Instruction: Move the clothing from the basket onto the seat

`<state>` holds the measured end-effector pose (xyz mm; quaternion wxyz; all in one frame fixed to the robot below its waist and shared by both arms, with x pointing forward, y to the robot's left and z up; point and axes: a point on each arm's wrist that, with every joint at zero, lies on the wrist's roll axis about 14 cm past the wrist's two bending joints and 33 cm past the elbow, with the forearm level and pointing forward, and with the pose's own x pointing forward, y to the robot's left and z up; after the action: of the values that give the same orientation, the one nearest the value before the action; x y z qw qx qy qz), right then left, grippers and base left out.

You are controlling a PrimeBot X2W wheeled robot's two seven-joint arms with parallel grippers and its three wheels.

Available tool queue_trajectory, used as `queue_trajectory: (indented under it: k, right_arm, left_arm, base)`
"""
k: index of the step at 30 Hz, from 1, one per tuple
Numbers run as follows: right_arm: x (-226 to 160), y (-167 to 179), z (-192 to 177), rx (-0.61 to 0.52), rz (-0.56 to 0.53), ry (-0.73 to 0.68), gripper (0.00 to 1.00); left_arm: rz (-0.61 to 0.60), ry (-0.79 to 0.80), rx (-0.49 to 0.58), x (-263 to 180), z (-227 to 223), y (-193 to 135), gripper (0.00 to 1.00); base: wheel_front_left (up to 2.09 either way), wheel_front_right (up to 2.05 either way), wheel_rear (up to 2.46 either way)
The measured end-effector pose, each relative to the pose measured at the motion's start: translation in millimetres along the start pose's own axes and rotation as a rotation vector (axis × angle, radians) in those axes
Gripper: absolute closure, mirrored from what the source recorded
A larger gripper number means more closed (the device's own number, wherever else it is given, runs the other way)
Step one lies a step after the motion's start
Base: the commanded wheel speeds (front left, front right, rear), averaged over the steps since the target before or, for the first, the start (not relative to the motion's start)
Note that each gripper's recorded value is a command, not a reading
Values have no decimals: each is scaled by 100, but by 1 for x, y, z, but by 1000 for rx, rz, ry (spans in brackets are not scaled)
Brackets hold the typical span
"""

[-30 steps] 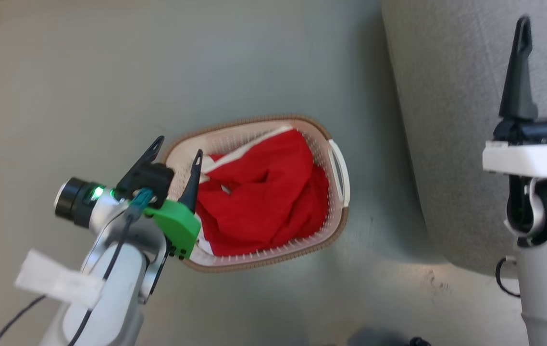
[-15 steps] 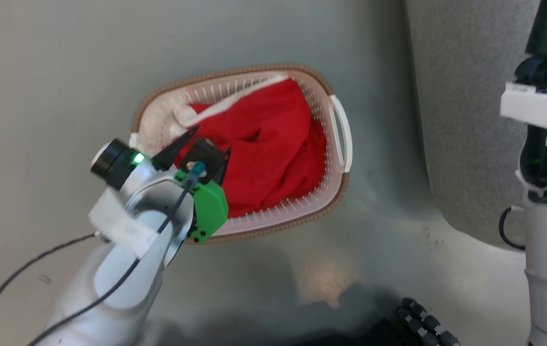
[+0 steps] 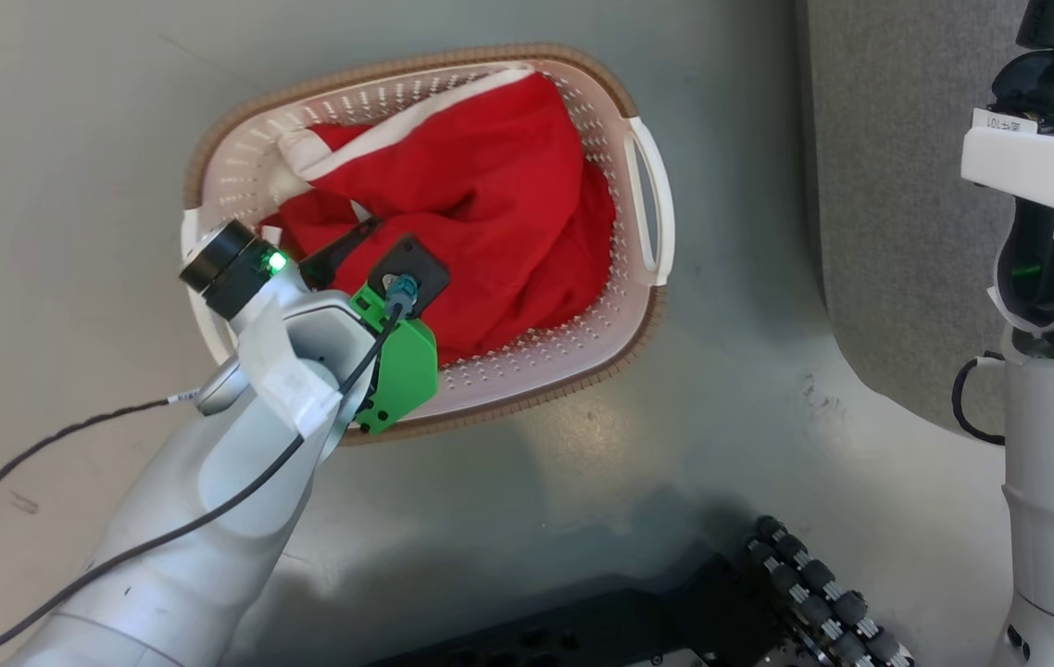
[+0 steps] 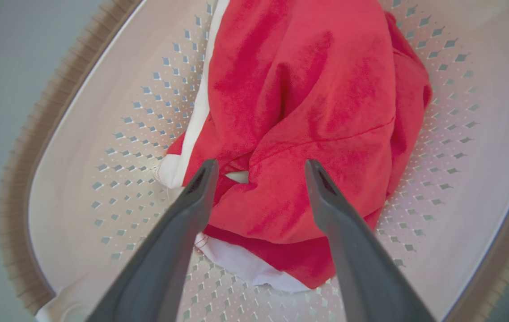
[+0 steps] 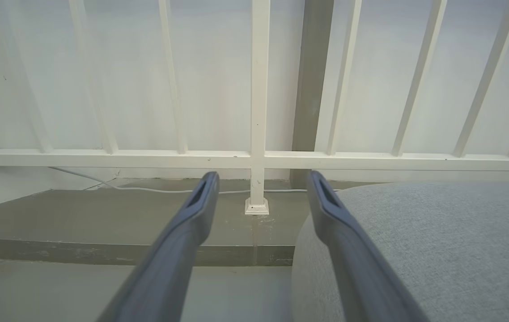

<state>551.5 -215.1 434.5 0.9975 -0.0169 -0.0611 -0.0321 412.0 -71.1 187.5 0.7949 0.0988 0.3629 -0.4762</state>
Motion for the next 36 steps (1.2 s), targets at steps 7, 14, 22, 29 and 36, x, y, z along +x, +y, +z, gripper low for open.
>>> queue_trajectory:
  k: [7,14,22,29,36]
  right_arm:
    - [-1,-1,-9,-15,5,21,0]
    - [-3,-2,-14,-34,12,38,0]
    - [-2,-5,-19,-54,7,46,0]
    - [-3,-5,-23,-58,2,54,0]
    - [-3,-3,-27,-56,4,59,0]
  left_arm:
    - [-61,12,42,18,-6,-12,0]
    - [-126,12,114,35,-7,-25,0]
    - [-167,21,167,52,-12,-28,0]
    - [-158,38,167,57,-17,-19,0]
    - [-190,69,187,57,-27,-28,0]
  base:
    - [0,0,0]
    - [0,0,0]
    - [0,0,0]
    - [0,0,0]
    - [0,0,0]
